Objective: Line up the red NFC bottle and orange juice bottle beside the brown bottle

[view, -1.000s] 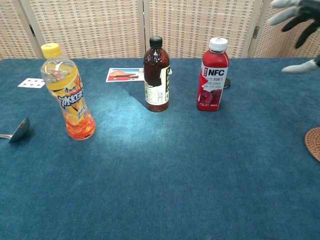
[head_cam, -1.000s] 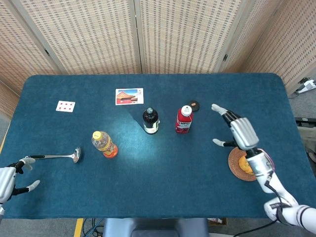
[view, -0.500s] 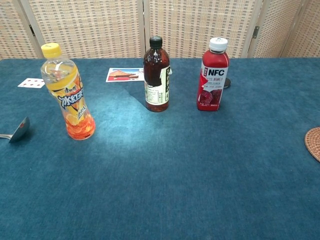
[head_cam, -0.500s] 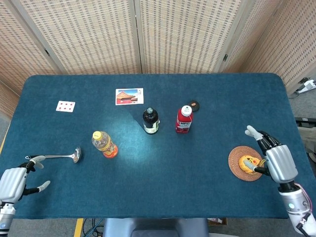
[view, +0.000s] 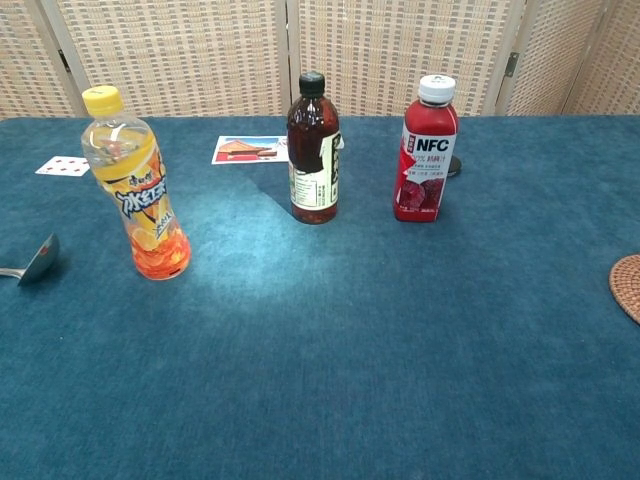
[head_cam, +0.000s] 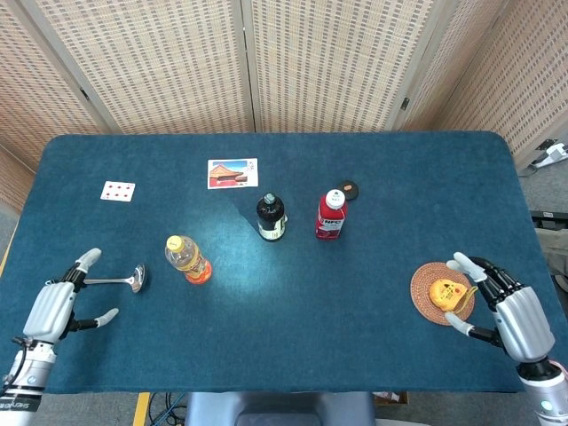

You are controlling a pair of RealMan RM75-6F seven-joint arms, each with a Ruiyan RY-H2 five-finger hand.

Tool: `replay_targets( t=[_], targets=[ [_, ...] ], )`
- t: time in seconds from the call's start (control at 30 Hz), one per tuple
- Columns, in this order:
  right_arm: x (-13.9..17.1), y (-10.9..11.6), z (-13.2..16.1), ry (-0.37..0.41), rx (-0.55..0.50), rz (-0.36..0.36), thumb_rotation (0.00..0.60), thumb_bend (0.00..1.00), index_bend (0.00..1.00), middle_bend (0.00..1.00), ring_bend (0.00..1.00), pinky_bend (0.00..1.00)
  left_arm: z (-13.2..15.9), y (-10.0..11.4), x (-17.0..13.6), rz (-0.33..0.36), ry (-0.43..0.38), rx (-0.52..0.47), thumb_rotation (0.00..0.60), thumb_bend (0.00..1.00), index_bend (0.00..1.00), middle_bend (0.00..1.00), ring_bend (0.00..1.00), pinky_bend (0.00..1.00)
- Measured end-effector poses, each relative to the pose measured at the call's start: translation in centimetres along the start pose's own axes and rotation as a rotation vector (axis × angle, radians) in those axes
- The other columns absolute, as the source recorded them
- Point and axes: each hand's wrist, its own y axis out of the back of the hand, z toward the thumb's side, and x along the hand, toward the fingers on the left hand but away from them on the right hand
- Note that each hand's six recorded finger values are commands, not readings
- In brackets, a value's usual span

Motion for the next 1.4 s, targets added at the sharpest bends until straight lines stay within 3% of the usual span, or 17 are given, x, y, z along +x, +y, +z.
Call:
replay_targets(
  t=[0.2,0.67,1.4],
  targets=[
    [-0.1,0.1,-0.3,-0.001,-0.020,0.011,0.600,0.06,0.12,0.31,0.20,0.40,1.5,-0.7,2.1,-0.004,-0.012,-0.060,0.600,0.14,0.06,0.06,0.12,0.25],
    [-0.1,0.8,-0.6,-0.002,-0.051,0.005,0.600,0.06,0.13,0.31,0.20,0.40,4.7,-3.6,6.5,-0.099,-0.027,-0.159,0.600,0.14,0.03,0.04,0.09,0.19],
    [-0.1,1.2,-0.9,-0.004,-0.077,-0.002,0.600,0.06,0.13,0.31,0.20,0.40,9.0,-6.3,9.3,-0.202,-0.091,-0.322,0.600,0.14,0.06,0.04,0.09,0.18]
  ],
)
